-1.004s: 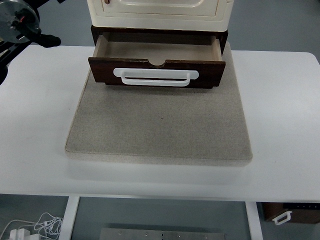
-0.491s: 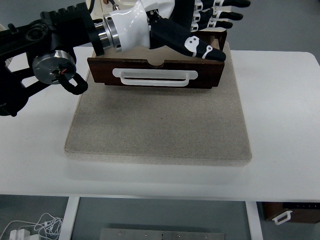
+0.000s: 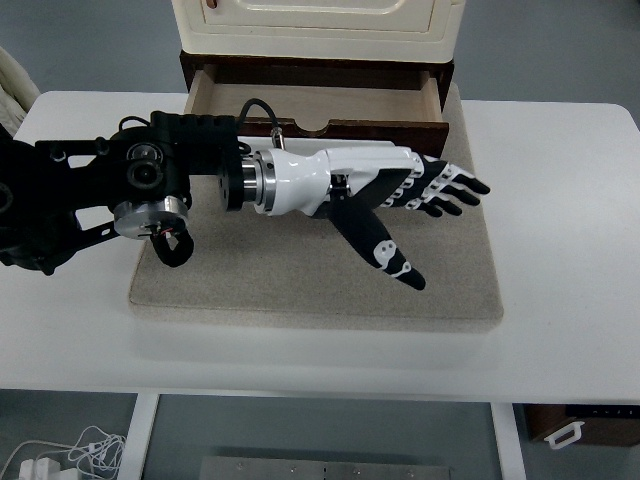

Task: Close drawer under combined cabinet
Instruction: 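Lower the left hand in front of the drawer's white handle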

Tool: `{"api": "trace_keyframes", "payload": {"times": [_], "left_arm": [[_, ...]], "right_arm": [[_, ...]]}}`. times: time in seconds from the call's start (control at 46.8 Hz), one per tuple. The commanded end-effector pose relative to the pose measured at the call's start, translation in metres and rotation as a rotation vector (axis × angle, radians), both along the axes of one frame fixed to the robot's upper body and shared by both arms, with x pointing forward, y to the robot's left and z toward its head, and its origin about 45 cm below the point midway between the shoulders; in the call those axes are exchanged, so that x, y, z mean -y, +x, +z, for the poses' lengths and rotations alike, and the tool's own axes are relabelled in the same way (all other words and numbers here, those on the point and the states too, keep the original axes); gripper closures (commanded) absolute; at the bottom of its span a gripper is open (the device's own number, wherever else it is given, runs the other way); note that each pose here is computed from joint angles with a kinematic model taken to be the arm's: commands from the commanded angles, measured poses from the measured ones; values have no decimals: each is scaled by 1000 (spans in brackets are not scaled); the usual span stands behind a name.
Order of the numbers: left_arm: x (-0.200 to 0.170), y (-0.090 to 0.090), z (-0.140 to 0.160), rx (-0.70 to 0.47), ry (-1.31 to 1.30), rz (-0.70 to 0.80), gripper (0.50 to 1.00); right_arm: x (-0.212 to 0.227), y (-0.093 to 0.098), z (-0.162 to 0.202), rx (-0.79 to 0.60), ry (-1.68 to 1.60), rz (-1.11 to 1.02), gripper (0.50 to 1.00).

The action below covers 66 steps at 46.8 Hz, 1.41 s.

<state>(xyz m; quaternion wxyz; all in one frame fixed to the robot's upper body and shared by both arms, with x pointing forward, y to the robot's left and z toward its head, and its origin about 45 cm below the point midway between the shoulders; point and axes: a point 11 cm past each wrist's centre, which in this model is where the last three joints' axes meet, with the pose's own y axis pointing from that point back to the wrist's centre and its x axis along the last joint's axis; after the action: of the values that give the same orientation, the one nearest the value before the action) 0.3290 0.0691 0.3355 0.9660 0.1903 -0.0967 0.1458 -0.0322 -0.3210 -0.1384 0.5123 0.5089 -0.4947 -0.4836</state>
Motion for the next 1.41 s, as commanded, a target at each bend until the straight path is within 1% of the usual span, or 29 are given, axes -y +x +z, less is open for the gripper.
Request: {"api": "trace_keyframes", "payload": {"times": [0.0,0.235,0.342,0.427,0.534,0.705,0.875,0.982,1.11,1.388], "left_arm": [[-6,-10,-19,-45,102,-65,506],[-20,-15,-43,-66,324,-125,504],[-26,-13,-41,-61,418,-176,501],[-31,-7,-38,-56,461,-186,501],[-35,-6,-41,-59,506,-189,501],[-42,8,-33,-32,581,-157,501],[-48,29,-22,-5,637,-109,501],[-52,38,-17,5,653,-83,501],[-52,47,-17,7,685,-78,501],[-51,55,-18,10,697,-58,501]], "right_arm": [[0,1,0,1,-1,0,548],[0,1,0,1,0,0,548],[0,0,0,0,0,0,548],[0,0,0,0,0,0,548],[0,0,0,0,0,0,548],[0,1,0,1,0,0,548],[0,1,0,1,-1,0,548],[0,1,0,1,0,0,548],[0,1,0,1,-1,0,548],[0,0,0,0,-1,0,548]]}}
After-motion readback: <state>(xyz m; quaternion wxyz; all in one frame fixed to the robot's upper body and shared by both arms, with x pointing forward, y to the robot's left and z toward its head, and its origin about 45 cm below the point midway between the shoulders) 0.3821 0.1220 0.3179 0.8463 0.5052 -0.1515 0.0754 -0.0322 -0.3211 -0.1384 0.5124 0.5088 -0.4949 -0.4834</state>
